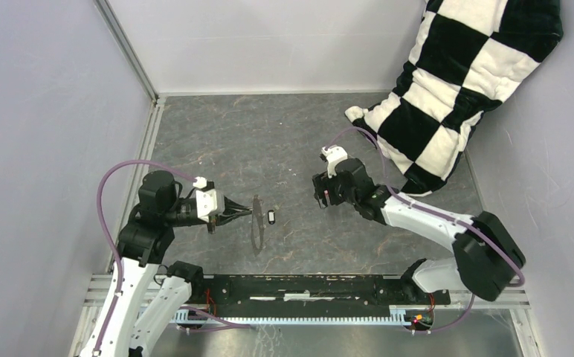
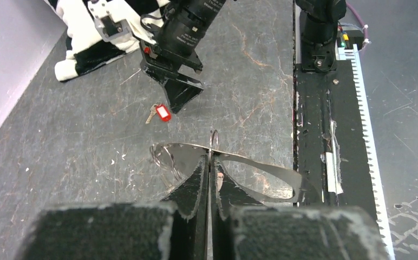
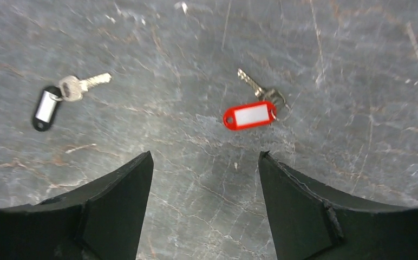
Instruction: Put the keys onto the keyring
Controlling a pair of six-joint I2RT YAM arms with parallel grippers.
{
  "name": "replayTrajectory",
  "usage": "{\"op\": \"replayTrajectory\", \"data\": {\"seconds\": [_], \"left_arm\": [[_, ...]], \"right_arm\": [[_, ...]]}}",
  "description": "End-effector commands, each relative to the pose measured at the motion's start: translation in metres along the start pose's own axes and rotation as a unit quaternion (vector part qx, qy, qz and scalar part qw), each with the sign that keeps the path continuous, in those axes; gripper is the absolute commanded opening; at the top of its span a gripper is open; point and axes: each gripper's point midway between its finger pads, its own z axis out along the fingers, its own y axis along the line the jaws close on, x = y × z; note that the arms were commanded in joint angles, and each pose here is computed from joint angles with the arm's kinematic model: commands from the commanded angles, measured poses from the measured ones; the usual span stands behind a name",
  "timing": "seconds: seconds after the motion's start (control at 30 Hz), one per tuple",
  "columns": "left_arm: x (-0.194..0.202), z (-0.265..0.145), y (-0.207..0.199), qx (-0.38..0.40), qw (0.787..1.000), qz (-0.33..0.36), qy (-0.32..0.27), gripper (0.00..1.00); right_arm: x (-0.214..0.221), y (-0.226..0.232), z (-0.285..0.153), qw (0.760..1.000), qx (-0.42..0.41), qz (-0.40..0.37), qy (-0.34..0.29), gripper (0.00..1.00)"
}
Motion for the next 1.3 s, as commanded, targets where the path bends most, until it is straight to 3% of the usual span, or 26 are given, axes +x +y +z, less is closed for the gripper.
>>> {"op": "replayTrajectory", "data": {"seconds": [0.0,0.23,0.53,0.93,1.27], "left_arm": [[-0.002,0.002,0.01,-0.019,1.0,-0.011,-0.002,0.02],[-0.004,0.002,0.01,-0.015,1.0,-0.004,-0.005,0.02],[-0.006,0.0,0.008,-0.019,1.0,0.009,-0.007,0.02],[-0.009,-0.002,0.006,-0.021,1.0,0.02,-0.011,0.02],[-0.011,-0.003,0.005,-0.021,0.999,0.025,-0.014,0.02]], "right_arm": [[-0.005,-0.015,0.013,0.999,0.008,0.032,0.003,0.78],[0.006,-0.048,0.031,0.986,0.005,0.168,-0.009,0.72],[0.022,-0.055,0.05,0.973,-0.008,0.228,0.01,0.54],[0.041,-0.063,0.064,0.957,0.025,0.287,0.043,0.49],[0.045,-0.065,0.074,0.945,0.041,0.319,0.052,0.37]]}}
